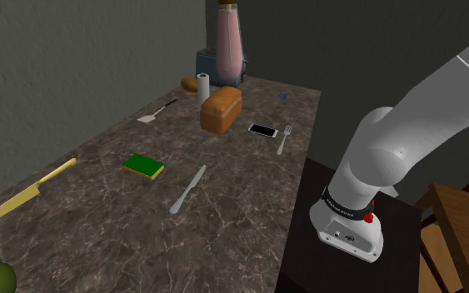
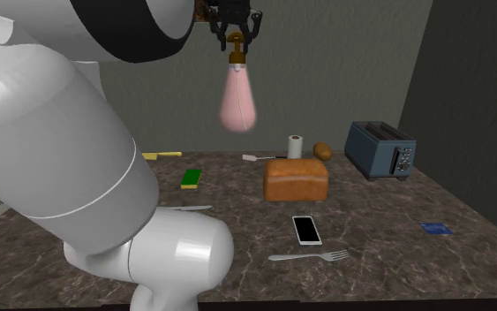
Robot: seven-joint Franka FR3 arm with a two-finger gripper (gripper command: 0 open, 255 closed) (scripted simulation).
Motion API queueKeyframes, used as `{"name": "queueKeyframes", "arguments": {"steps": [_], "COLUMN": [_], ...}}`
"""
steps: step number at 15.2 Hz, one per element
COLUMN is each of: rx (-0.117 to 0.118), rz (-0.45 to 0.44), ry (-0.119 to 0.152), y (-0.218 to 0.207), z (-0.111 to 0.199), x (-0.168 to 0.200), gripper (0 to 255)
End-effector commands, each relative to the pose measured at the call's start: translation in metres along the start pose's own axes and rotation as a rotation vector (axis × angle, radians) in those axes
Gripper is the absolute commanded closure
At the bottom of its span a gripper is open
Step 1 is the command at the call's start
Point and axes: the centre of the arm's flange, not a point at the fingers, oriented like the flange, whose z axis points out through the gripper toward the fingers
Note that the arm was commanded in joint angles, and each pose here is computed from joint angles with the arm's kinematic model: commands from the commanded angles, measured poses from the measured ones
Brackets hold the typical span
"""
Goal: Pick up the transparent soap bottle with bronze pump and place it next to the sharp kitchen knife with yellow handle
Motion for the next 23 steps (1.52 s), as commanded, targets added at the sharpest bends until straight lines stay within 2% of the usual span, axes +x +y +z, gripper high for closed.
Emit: {"name": "queueKeyframes", "arguments": {"steps": [1, 6, 23], "rx": [0.0, 0.0, 0.0], "rz": [0.0, 0.0, 0.0], "ry": [0.0, 0.0, 0.0], "y": [-0.002, -0.004, -0.193], "z": [-0.011, -0.033, 0.089], "x": [0.004, 0.011, 0.017], "gripper": [255, 255, 255]}}
